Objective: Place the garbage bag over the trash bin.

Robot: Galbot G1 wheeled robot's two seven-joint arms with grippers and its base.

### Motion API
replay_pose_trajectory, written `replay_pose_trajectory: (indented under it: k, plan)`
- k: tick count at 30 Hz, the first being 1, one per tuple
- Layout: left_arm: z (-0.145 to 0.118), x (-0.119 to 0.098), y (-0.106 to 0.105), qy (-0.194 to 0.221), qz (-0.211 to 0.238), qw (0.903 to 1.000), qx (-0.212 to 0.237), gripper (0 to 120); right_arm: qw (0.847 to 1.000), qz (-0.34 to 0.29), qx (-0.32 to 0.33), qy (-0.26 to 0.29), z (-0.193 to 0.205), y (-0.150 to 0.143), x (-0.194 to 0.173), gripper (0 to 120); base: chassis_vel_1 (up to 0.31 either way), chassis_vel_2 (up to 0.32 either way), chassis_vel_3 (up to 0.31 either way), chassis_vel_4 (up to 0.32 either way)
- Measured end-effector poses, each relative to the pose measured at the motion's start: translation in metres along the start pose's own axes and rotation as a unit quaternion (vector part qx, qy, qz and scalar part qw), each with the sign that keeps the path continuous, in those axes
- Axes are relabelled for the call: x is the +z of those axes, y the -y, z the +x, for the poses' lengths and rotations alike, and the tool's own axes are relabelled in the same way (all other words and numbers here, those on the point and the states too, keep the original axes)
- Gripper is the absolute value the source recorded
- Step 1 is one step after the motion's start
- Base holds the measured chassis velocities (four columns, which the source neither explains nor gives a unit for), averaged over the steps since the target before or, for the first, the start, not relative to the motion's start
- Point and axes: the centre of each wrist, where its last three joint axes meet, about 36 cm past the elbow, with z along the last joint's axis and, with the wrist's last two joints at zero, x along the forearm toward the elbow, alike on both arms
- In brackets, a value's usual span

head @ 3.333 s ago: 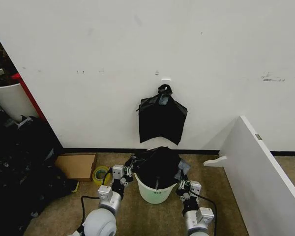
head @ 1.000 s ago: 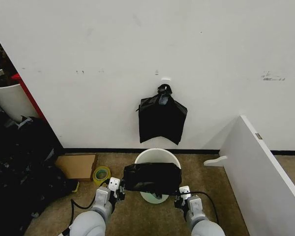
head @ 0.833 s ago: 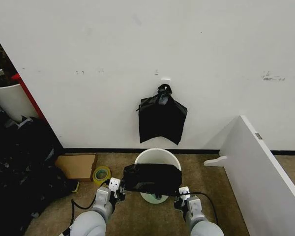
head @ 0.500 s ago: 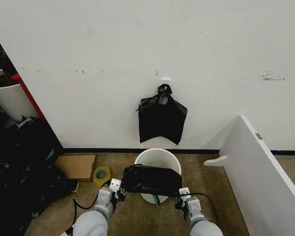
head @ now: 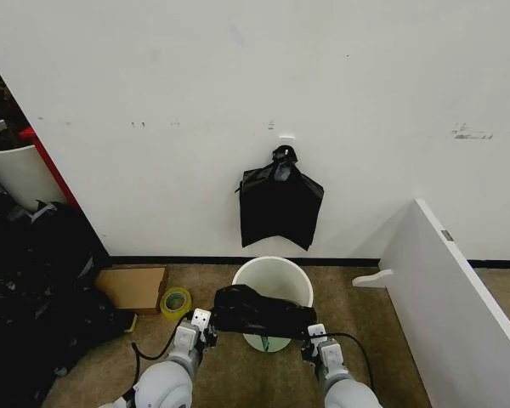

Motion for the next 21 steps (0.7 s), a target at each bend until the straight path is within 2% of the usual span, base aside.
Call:
replay_pose_trajectory:
  k: [8, 13, 15, 21]
  plan:
    - [0.006, -0.002, 0.002, 0.006, 0.0, 1.0, 0.001, 0, 1.0, -0.005, 0.002, 0.012, 0.005, 0.0, 0.001, 0, 0.0, 0.0, 0.0, 0.0]
    - [0.016, -0.004, 0.001, 0.012, 0.001, 0.9999, 0.003, 20, 1.0, -0.01, -0.008, 0.025, 0.017, 0.003, 0.002, 22, 0.0, 0.0, 0.0, 0.0]
    - [0.019, -0.004, 0.0, 0.013, -0.001, 0.9999, 0.004, 24, 0.999, -0.011, -0.012, 0.031, 0.021, 0.003, 0.003, 25, 0.0, 0.0, 0.0, 0.0]
    - [0.037, -0.004, -0.004, 0.01, -0.008, 0.9999, 0.008, 50, 0.999, -0.01, -0.019, 0.041, 0.036, 0.004, 0.004, 51, 0.0, 0.0, 0.0, 0.0]
